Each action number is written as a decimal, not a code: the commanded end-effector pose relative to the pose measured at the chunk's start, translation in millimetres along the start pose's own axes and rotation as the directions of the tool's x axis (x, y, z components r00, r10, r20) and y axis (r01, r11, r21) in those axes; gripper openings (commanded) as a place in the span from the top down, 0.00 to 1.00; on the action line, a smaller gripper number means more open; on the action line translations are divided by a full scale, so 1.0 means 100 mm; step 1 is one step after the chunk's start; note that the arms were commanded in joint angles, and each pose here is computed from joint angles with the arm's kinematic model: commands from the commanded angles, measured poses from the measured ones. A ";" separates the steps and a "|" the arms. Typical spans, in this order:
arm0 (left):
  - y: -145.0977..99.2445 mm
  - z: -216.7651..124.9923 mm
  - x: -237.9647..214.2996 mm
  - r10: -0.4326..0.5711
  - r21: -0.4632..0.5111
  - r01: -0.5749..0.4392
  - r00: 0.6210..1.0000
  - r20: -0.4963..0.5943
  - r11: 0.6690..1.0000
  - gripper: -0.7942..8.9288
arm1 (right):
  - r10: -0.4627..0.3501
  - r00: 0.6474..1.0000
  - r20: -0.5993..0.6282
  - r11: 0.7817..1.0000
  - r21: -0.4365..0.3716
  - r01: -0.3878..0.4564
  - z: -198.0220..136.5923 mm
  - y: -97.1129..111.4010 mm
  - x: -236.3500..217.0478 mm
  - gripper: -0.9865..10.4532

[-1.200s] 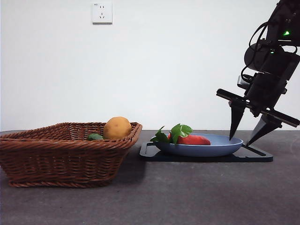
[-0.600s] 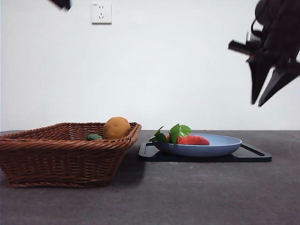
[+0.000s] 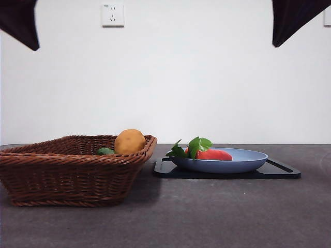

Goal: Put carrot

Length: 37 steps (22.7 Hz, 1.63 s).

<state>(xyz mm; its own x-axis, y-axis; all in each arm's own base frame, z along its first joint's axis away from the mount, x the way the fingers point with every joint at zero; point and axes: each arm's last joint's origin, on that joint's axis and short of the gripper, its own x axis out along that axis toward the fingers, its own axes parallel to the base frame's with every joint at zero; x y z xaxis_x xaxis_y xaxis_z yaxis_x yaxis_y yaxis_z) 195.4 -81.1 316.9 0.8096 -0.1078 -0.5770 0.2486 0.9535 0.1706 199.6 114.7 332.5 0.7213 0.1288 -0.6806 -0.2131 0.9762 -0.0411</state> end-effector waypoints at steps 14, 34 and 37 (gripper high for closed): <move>0.07 -1.03 -0.59 -0.087 -0.279 0.181 0.945 0.316 0.943 0.91 | 0.119 0.886 0.448 0.980 0.090 -0.177 -1.10 -0.15 -0.12 0.91; 0.29 -1.49 -0.81 0.294 -0.268 -0.194 0.862 0.413 0.944 0.91 | 0.119 0.886 0.448 0.980 0.090 -0.177 -1.10 -0.15 -0.12 0.91; 0.31 -1.60 -0.71 0.365 -0.310 -0.249 0.838 0.405 0.917 0.91 | 0.119 0.886 0.448 0.980 0.090 -0.177 -1.10 -0.15 -0.12 0.91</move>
<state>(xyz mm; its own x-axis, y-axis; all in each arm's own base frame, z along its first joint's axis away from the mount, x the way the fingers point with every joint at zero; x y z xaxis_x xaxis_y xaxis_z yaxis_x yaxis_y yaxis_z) 62.1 0.9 232.6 0.9823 0.1347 -0.1303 -0.1299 0.9905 0.0443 121.3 77.8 256.9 0.9058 0.3029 -0.2963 -0.2764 0.9524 0.1287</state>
